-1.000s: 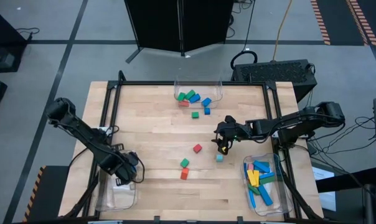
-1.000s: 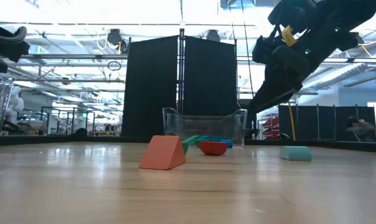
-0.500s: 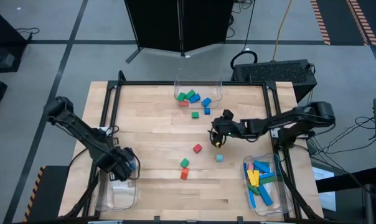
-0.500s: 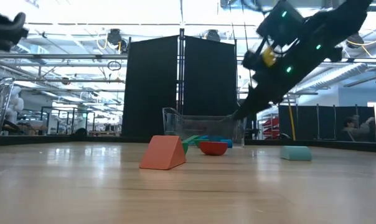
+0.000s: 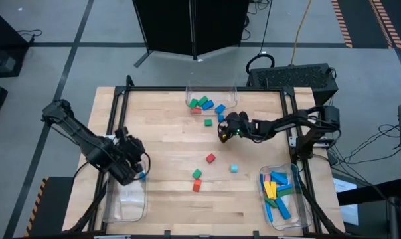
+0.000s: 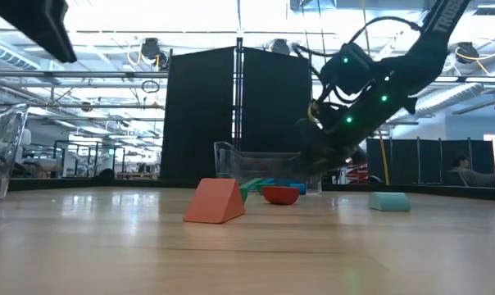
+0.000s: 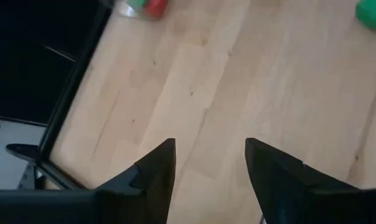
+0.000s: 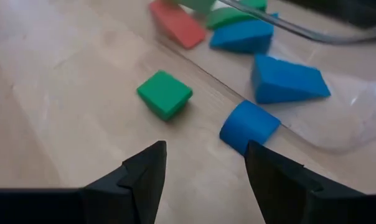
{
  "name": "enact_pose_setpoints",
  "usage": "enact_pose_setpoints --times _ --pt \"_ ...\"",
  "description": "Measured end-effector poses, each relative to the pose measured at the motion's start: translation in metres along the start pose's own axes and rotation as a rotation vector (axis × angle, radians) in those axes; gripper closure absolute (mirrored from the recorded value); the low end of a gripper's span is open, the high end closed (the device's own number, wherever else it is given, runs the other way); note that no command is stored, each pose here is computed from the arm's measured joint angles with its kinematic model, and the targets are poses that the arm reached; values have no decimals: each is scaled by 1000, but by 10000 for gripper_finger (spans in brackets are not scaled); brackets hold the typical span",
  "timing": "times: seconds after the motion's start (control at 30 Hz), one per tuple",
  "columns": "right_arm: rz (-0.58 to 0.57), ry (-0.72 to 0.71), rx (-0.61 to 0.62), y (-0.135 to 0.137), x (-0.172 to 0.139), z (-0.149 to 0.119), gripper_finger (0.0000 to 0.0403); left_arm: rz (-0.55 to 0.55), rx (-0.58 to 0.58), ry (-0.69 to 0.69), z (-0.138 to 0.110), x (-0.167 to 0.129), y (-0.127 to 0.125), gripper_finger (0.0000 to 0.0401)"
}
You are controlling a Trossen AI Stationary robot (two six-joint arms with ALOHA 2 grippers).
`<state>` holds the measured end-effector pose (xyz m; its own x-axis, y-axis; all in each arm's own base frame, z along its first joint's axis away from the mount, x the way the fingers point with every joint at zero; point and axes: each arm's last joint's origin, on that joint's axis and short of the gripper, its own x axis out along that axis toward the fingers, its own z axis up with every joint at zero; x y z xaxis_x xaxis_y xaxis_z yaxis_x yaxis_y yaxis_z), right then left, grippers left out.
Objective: Sort blocks by size
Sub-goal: Put the dark blue half circle block into the bottom left transparent bin
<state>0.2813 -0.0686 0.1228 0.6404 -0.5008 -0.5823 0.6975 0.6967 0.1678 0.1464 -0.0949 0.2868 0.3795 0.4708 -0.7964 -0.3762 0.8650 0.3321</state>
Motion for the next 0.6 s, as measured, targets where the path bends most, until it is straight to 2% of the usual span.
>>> enact_pose_setpoints --times 0.23,0.4,0.6 --pt "-75 3 200 -8 15 2 192 15 -31 -2 5 2 3 207" --pt "-146 58 187 -2 27 8 192 16 -34 -1 5 2 3 207" --pt "-286 136 169 5 41 15 192 14 -36 -3 5 2 3 207"
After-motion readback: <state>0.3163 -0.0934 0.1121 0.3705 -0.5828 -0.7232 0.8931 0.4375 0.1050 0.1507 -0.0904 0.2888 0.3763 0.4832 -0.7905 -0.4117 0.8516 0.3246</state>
